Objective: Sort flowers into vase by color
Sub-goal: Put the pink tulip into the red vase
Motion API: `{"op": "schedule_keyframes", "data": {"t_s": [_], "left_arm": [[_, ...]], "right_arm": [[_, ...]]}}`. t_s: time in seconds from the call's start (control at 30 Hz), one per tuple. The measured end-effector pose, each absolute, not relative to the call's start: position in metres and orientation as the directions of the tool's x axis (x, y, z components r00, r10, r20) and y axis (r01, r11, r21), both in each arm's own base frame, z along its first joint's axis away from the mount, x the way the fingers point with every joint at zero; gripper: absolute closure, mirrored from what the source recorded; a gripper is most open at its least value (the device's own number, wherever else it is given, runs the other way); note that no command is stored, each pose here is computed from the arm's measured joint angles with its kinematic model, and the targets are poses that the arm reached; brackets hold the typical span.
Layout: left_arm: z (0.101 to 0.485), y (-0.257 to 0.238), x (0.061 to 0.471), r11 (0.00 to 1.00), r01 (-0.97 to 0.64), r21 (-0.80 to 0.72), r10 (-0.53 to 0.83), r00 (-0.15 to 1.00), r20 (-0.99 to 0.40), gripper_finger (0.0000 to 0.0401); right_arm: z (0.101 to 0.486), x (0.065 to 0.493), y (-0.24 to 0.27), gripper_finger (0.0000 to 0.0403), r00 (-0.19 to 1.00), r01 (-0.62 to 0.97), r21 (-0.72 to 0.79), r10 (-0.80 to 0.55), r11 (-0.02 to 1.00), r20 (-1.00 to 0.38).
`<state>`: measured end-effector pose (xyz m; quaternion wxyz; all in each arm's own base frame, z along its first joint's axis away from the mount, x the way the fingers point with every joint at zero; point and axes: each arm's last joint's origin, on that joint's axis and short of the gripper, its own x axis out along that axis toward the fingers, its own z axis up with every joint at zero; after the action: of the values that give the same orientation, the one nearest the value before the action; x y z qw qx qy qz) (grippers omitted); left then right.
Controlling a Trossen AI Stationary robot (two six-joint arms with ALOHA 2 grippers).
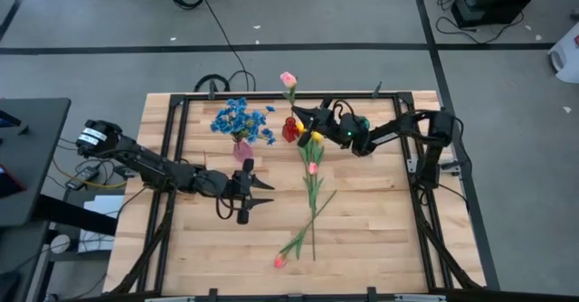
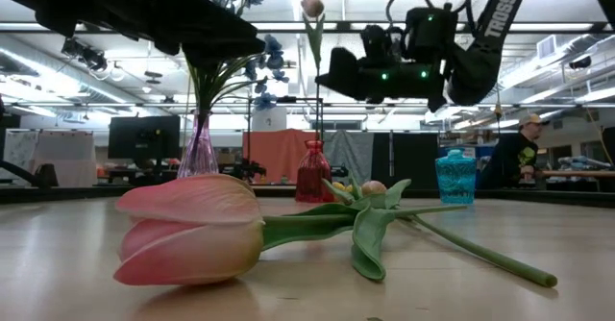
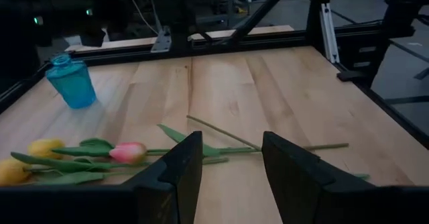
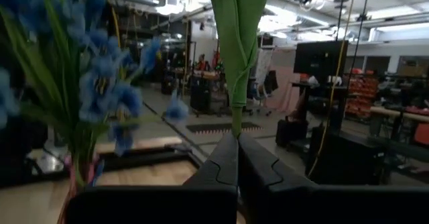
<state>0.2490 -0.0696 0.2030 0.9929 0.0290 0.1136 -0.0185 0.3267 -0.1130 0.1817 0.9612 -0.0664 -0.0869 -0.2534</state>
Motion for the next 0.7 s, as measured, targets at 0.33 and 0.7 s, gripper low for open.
{"op": "schedule_keyframes", "data": {"t_s": [0.33, 0.7], "left_arm": [[0.203, -0.07, 0.249, 0.998, 0.044, 0.055, -0.03, 0.973, -0.229, 0.0238], [0.203, -0.07, 0.249, 0.997, 0.045, 0.06, -0.03, 0.972, -0.231, 0.0238]], "right_arm": [[0.153, 0.332, -0.115, 0.0355, 0.868, 0.495, -0.101, -0.485, 0.863, 0.109], [0.175, 0.323, -0.112, 0.0258, 0.881, 0.458, -0.142, -0.469, 0.878, -0.059]]}}
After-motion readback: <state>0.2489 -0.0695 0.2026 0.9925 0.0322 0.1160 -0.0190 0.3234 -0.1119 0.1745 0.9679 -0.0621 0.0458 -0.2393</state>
